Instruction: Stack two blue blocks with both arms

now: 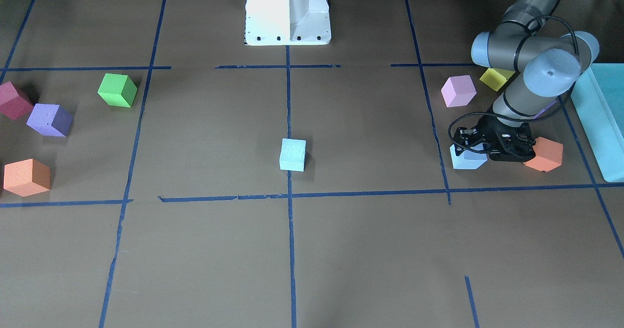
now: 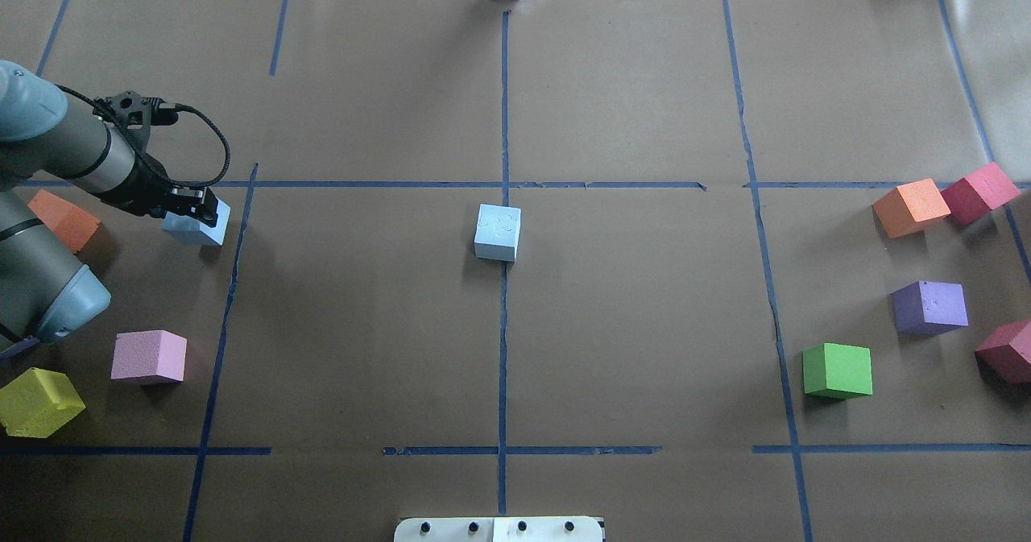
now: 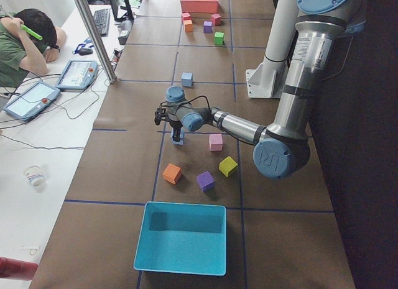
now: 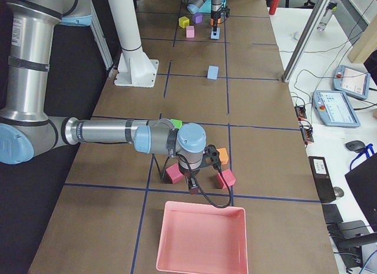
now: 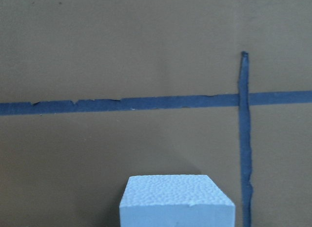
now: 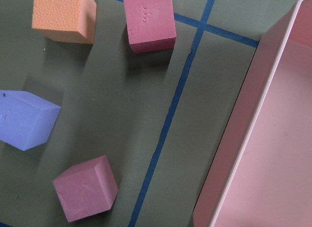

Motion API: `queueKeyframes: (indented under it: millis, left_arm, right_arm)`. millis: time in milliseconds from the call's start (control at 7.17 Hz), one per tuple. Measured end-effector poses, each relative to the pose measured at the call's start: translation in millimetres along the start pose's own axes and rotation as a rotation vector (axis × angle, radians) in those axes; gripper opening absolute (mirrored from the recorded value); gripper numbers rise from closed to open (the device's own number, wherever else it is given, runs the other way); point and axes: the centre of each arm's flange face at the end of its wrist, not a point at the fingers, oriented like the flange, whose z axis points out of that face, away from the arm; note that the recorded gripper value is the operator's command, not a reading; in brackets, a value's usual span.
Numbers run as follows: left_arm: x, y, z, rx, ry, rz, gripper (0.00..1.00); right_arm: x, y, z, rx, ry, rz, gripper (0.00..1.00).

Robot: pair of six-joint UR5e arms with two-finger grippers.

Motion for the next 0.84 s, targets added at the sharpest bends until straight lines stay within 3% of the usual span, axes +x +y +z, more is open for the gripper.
queueKeyframes:
  millis: [279,558,837]
  left_arm:
    - [82,-32,-36,0.002,0.010,0.009,0.28]
    - [208,-47,-60,-0.031,0.009,0.002,0.28]
    - [336,-46,-55,-0.016,-0.005,-0.029,0.27]
  right_arm:
    - [0,0,0,0.000,-0.001,0.000,1.00]
    - [0,0,0,0.001,-0.003,0.000,1.00]
    - [-1,-1,-1,0.003,-0.004,-0.001,1.00]
